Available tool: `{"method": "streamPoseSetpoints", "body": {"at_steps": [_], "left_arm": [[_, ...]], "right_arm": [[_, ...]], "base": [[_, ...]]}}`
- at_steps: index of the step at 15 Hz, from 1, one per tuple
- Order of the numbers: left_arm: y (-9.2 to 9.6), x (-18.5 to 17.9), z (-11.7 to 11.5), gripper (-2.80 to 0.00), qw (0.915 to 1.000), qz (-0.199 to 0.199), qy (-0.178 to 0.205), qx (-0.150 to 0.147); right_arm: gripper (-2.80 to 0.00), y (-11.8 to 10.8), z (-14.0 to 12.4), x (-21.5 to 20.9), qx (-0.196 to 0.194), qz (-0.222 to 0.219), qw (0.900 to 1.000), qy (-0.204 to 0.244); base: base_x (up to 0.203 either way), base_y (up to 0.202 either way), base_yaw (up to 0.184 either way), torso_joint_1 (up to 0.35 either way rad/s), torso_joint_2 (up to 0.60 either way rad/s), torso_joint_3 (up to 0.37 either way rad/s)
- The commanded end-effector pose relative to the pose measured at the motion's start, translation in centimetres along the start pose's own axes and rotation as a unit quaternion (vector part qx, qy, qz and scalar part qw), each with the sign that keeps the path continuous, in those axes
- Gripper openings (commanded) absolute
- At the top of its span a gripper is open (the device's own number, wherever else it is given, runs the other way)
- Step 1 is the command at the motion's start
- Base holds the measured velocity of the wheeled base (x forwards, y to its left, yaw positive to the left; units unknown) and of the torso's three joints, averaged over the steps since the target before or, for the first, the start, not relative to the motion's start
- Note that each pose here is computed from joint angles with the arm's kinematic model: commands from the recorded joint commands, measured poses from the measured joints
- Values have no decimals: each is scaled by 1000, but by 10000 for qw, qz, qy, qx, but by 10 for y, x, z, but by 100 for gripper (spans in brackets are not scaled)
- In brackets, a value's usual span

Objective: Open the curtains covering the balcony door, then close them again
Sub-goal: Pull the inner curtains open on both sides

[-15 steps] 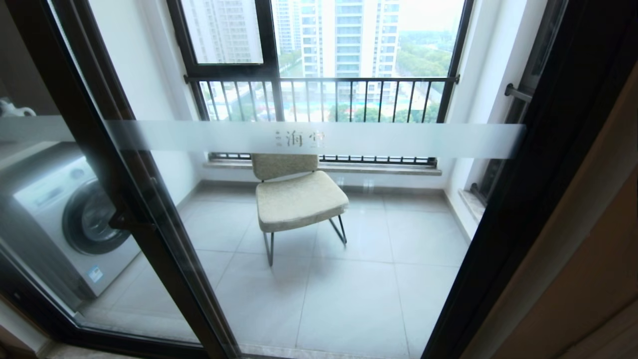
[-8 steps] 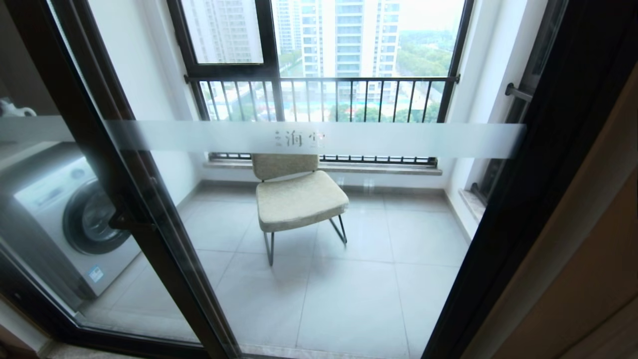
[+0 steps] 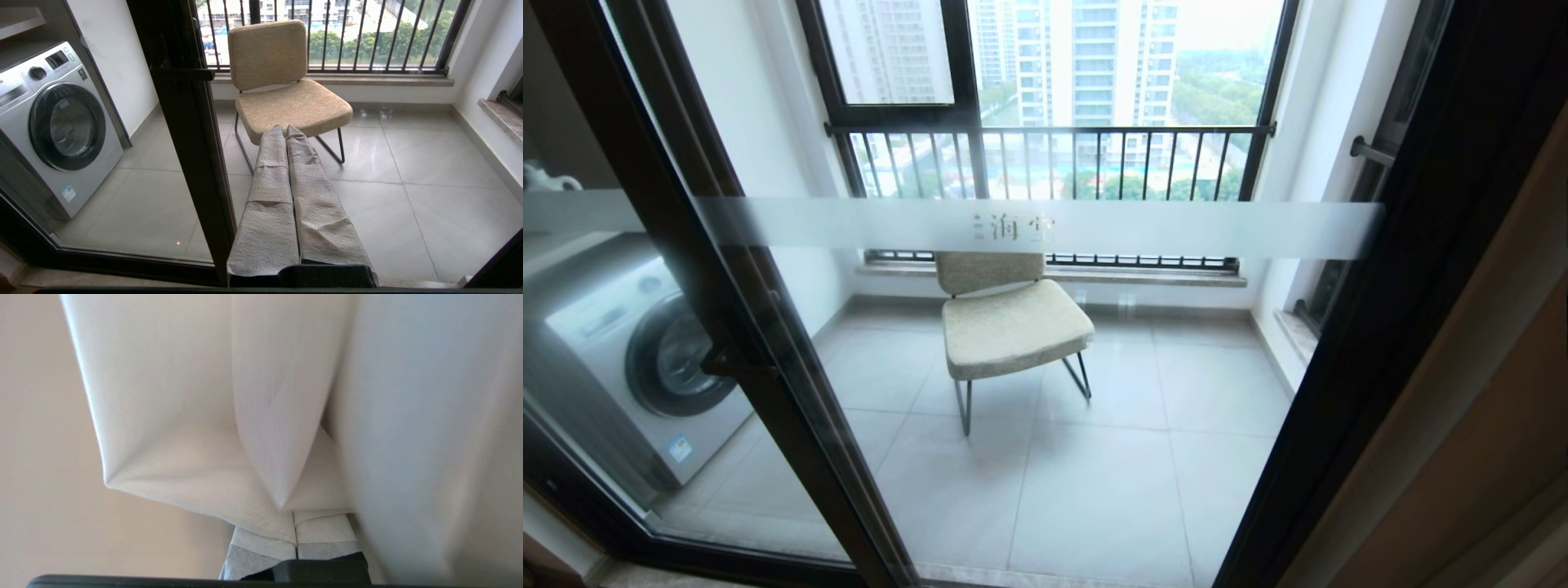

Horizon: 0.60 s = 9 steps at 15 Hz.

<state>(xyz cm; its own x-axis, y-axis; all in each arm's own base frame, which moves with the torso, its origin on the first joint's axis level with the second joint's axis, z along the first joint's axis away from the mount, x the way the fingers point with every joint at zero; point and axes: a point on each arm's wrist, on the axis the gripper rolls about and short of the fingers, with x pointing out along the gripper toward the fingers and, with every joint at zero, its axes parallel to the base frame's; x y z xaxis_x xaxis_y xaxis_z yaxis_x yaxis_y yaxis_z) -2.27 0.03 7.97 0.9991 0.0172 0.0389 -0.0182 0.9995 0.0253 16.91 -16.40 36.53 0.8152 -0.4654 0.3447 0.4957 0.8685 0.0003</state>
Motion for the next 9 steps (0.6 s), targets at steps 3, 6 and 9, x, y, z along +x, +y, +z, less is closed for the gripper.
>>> {"method": "streamPoseSetpoints", "body": {"at_steps": [3, 6, 9], "left_arm": [[0, 0, 0, -280, 10000, 6, -5, 1], [0, 0, 0, -280, 10000, 3, -5, 1], [0, 0, 0, -280, 10000, 6, -5, 1]], "right_arm": [[-280, 37, 11, -18, 214, 717, 9970, -183], [-280, 51, 10, -21, 319, 1009, 9942, -169], [-280, 54, 9, -23, 329, 1090, 9934, -148]], "base": [[0, 0, 0, 0, 0, 0], [0, 0, 0, 0, 0, 0], [0, 0, 0, 0, 0, 0]]}}
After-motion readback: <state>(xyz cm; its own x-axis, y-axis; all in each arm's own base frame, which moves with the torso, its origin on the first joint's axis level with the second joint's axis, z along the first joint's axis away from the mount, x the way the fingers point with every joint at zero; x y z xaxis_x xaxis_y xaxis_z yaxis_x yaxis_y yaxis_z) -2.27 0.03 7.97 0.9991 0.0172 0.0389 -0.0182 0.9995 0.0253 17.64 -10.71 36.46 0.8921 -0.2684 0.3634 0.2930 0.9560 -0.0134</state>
